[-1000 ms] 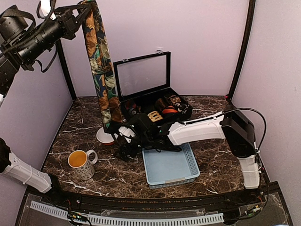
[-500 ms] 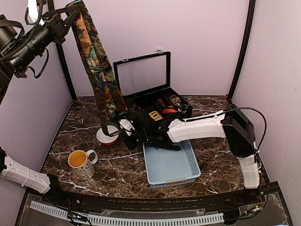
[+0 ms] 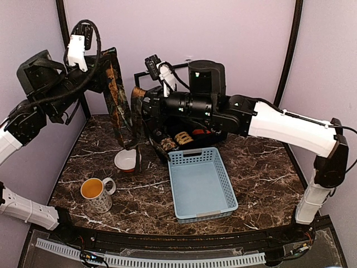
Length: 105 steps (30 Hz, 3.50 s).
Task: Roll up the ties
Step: Move the bin to the corner of the board, then put down the tie at the center of the board.
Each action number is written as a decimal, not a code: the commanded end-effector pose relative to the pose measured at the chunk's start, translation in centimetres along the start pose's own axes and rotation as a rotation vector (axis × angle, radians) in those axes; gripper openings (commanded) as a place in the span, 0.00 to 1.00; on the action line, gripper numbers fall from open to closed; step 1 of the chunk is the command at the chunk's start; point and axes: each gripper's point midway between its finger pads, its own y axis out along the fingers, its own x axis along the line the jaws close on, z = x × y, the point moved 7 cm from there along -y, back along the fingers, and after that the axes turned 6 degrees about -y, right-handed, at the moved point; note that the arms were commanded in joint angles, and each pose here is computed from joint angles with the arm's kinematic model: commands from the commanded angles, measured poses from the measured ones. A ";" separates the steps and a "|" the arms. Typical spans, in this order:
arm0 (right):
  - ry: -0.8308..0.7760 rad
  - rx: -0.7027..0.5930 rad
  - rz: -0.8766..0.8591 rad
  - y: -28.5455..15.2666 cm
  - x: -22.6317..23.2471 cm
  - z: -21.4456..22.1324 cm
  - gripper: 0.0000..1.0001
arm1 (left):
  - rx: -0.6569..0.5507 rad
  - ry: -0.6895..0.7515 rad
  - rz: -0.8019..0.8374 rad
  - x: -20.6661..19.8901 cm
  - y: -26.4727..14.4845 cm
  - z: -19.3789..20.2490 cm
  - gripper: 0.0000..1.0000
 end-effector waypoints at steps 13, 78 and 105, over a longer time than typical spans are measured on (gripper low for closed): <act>0.223 0.110 -0.253 2.2 4.6 7.0 0.00 | 0.285 -0.147 0.307 -3.3 -2.4 11.7 0.00; 0.860 0.551 0.692 -24.3 -11.8 26.9 0.00 | 0.689 -0.295 0.568 -17.3 4.6 31.9 0.00; 1.450 0.273 1.502 -36.5 -7.0 30.6 0.00 | 0.711 -0.387 0.654 -20.0 5.4 33.9 0.00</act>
